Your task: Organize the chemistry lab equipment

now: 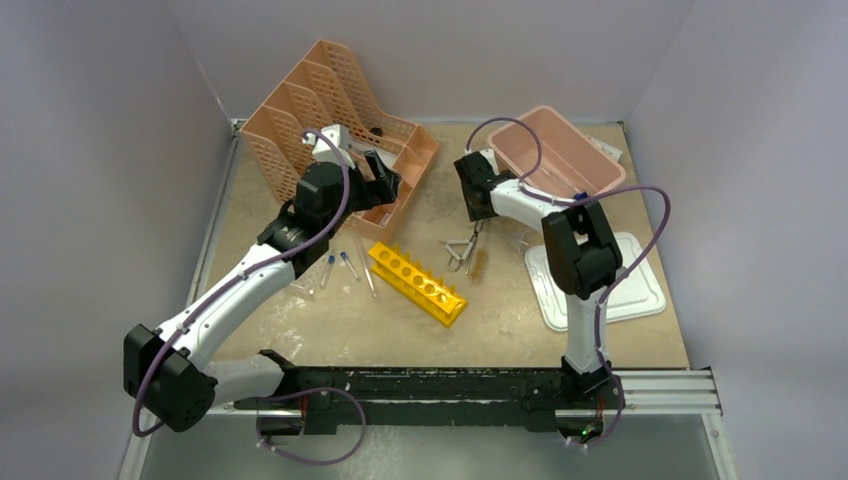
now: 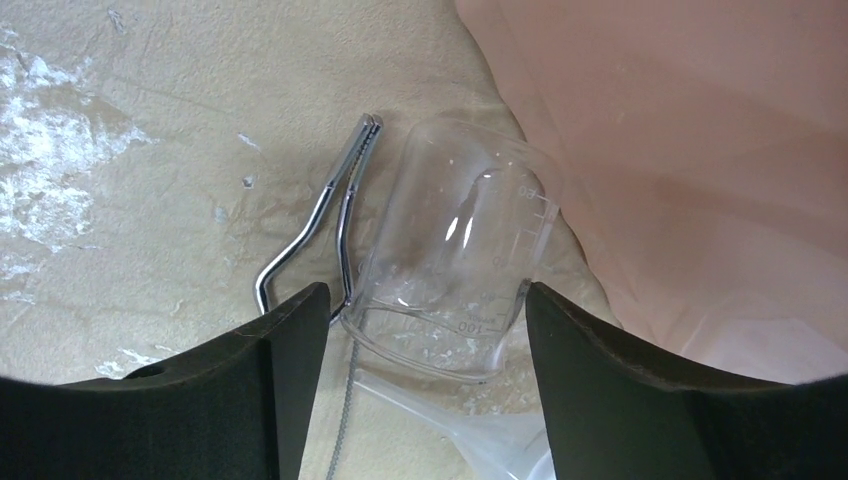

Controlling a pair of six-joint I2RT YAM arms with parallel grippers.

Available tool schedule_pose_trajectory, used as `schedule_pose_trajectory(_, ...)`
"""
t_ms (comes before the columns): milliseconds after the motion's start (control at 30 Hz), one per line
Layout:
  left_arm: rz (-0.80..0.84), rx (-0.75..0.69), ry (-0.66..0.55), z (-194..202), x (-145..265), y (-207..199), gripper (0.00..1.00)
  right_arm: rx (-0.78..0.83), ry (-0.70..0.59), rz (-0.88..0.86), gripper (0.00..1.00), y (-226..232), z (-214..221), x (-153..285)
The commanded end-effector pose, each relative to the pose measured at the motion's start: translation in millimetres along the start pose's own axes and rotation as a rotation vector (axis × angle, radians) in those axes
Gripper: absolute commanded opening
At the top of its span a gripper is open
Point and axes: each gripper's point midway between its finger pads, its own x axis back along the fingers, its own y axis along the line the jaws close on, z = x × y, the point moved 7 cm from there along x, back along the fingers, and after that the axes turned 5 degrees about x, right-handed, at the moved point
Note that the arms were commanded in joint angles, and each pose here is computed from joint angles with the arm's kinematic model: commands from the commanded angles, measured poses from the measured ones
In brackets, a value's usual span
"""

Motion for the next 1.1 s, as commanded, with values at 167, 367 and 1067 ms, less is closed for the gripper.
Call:
schedule_pose_trajectory(167, 0.019, 0.013, -0.049, -12, 3, -4, 0.89, -0.154, -0.049, 0.049, 0.73, -1, -15, -8)
schedule_pose_trajectory(367, 0.017, 0.006, -0.045, -12, 0, -5, 0.89, -0.197, -0.081, 0.085, 0.7, -4, -20, -10)
schedule_pose_trajectory(1067, 0.089, 0.061, 0.006, -1, -8, -14, 0.89, -0.259, -0.161, -0.337, 0.5, -19, -37, 78)
